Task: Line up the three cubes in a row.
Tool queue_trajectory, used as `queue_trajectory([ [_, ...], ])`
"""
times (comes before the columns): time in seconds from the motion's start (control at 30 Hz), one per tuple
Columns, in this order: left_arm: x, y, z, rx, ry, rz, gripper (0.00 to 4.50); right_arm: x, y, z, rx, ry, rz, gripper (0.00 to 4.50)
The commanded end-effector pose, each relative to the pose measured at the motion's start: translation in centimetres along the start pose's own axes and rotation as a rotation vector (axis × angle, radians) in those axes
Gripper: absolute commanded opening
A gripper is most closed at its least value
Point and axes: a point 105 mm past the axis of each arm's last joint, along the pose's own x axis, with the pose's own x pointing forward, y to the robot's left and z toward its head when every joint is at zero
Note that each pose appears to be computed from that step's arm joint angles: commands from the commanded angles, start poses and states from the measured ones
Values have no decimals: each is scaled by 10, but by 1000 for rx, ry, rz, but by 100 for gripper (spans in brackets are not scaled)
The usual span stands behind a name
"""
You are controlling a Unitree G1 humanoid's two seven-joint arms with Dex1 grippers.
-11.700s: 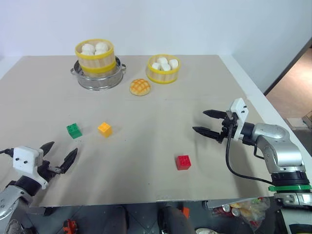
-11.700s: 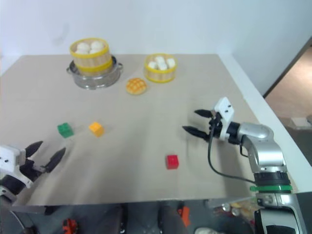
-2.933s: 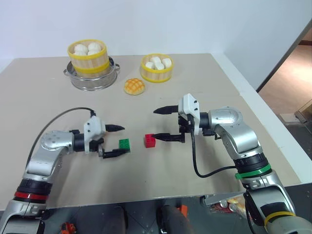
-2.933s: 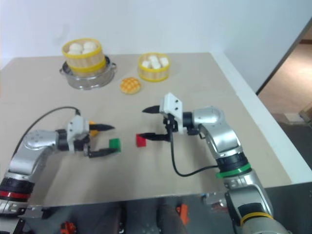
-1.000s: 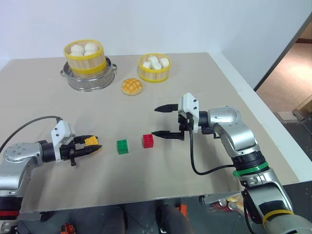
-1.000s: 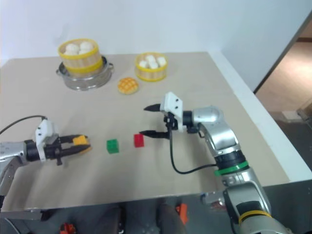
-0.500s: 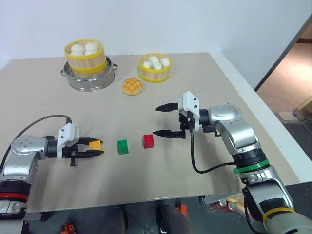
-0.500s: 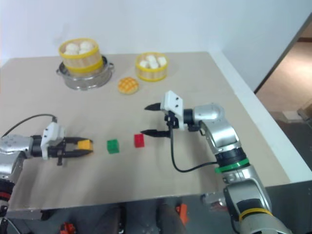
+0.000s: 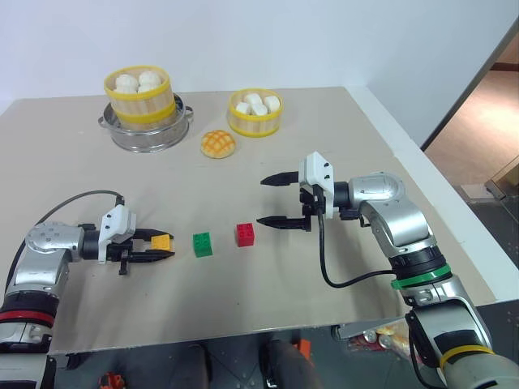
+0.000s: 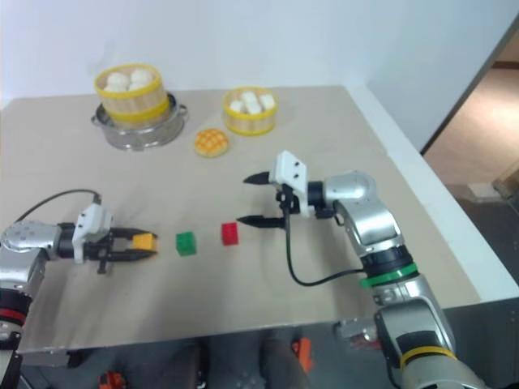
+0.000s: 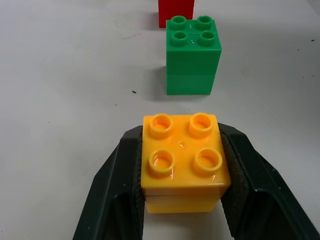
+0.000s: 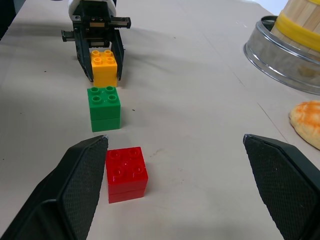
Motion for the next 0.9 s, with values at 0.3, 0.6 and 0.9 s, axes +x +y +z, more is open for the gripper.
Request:
queue_trajectory([
  [0.3,-4,7,1,21,51,1,309,-4,-1,10,-40,-15,-2,450],
  [0.6,-12,7,16,64,60,-5,447,-4,0,10,-30,-25,-6,450],
  [0.9,-27,5,41,54,31,43,447,-7,0,10,-31,-29,-6,450],
])
